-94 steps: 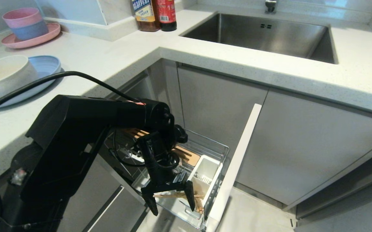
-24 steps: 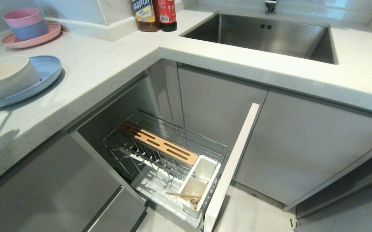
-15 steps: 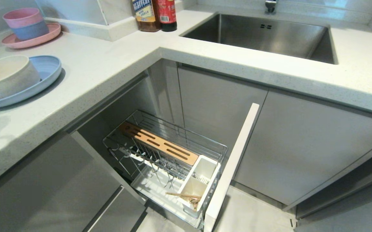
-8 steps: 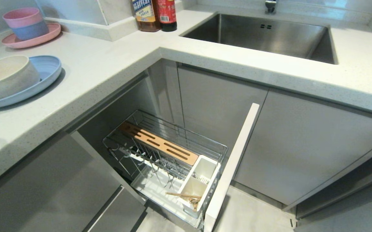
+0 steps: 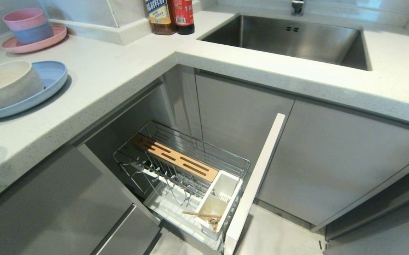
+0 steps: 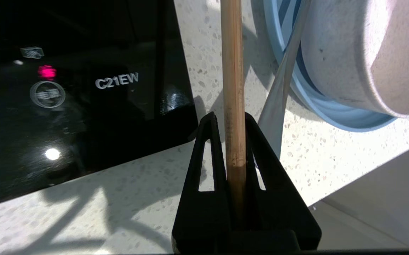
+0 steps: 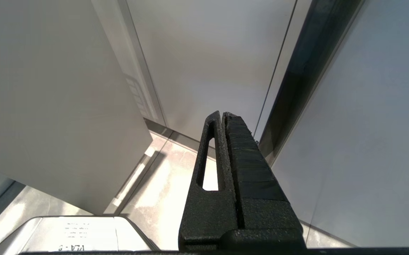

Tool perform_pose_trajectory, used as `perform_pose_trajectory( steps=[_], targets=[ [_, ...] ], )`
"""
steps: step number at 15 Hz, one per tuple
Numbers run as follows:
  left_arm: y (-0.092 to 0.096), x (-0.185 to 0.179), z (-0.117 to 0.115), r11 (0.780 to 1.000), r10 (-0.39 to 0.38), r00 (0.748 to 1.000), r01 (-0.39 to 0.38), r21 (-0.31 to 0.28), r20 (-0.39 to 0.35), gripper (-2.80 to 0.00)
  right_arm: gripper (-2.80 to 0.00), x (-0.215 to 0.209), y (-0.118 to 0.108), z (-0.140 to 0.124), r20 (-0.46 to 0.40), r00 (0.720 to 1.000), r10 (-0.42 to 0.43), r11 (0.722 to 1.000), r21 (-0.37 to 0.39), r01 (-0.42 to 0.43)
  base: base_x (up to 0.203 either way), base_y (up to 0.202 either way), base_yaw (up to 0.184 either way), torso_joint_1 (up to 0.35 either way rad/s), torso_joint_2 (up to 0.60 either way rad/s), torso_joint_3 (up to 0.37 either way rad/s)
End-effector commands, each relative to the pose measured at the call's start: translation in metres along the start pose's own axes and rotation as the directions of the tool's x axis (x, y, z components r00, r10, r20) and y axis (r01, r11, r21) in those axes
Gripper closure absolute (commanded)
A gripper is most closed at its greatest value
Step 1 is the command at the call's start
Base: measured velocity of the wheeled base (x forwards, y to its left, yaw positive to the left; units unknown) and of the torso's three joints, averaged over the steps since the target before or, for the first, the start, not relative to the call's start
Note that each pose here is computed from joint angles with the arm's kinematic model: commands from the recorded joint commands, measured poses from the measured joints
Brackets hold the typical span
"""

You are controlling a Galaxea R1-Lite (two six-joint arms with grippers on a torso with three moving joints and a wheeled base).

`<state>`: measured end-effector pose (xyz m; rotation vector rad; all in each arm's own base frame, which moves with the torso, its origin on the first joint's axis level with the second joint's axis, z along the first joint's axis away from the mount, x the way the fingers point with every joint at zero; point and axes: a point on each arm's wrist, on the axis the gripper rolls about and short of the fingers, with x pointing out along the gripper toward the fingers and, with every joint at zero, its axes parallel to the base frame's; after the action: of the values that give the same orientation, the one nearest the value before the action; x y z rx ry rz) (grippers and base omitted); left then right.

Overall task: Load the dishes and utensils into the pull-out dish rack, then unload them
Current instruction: Take the chopsticks out of the cupboard

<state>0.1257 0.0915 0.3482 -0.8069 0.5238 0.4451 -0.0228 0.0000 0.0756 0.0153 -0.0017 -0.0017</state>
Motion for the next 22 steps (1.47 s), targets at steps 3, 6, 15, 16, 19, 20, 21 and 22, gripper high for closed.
perform_pose_trajectory(
  steps=[3, 6, 15, 16, 19, 20, 21, 22],
  targets=[
    [0.0025, 0.0076, -0.0009, 0.999, -0.029, 0.998, 0.029, -0.017, -0.051, 0.0, 0.0, 0.0001, 0.0, -0.0004, -0.002, 1.0, 0.0, 1.0, 0.0, 0.0, 0.0, 0.0, 0.0, 0.0, 0.0, 0.0],
    [0.0031, 0.0084, -0.0014, 0.999, -0.029, 0.998, 0.028, -0.019, -0.056, 0.0, 0.0, 0.0001, 0.0, -0.0004, -0.002, 1.0, 0.0, 1.0, 0.0, 0.0, 0.0, 0.0, 0.0, 0.0, 0.0, 0.0],
    [0.0056, 0.0148, -0.0026, 0.998, -0.048, 0.994, 0.045, -0.036, -0.098, 0.0, 0.0, 0.0, 0.0, 0.0, 0.0, 1.0, 0.0, 1.0, 0.0, 0.0, 0.0, 0.0, 0.0, 0.0, 0.0, 0.0],
    [0.0057, 0.0151, -0.0028, 0.998, -0.054, 0.993, 0.051, -0.037, -0.102, 0.0, 0.0, 0.0001, 0.0, -0.0004, -0.002, 1.0, 0.0, 1.0, 0.0, 0.0, 0.0, 0.0, 0.0, 0.0, 0.0, 0.0],
    [0.0059, 0.0155, -0.0031, 0.998, -0.058, 0.993, 0.054, -0.038, -0.105, 0.0, 0.0, 0.0001, 0.0, -0.0004, -0.002, 1.0, 0.0, 1.0, 0.0, 0.0, 0.0, 0.0, 0.0, 0.0, 0.0, 0.0],
    [0.0061, 0.0158, -0.0033, 0.998, -0.057, 0.993, 0.053, -0.037, -0.107, 0.0, 0.0, 0.0001, 0.0, -0.0004, -0.002, 1.0, 0.0, 1.0, 0.0, 0.0, 0.0, 0.0, 0.0, 0.0, 0.0, 0.0],
    [0.0061, 0.0158, -0.0033, 0.998, -0.057, 0.993, 0.053, -0.038, -0.107, 0.0, 0.0, 0.0001, 0.0, -0.0004, -0.002, 1.0, 0.0, 1.0, 0.0, 0.0, 0.0, 0.0, 0.0, 0.0, 0.0, 0.0],
    [0.0061, 0.0158, -0.0033, 0.998, -0.057, 0.993, 0.053, -0.037, -0.107, 0.0, 0.0, 0.0001, 0.0, -0.0002, -0.001, 1.0, 0.0, 1.0, 0.0, 0.0, 0.0, 0.0, 0.0, 0.0, 0.0, 0.0]
  ],
)
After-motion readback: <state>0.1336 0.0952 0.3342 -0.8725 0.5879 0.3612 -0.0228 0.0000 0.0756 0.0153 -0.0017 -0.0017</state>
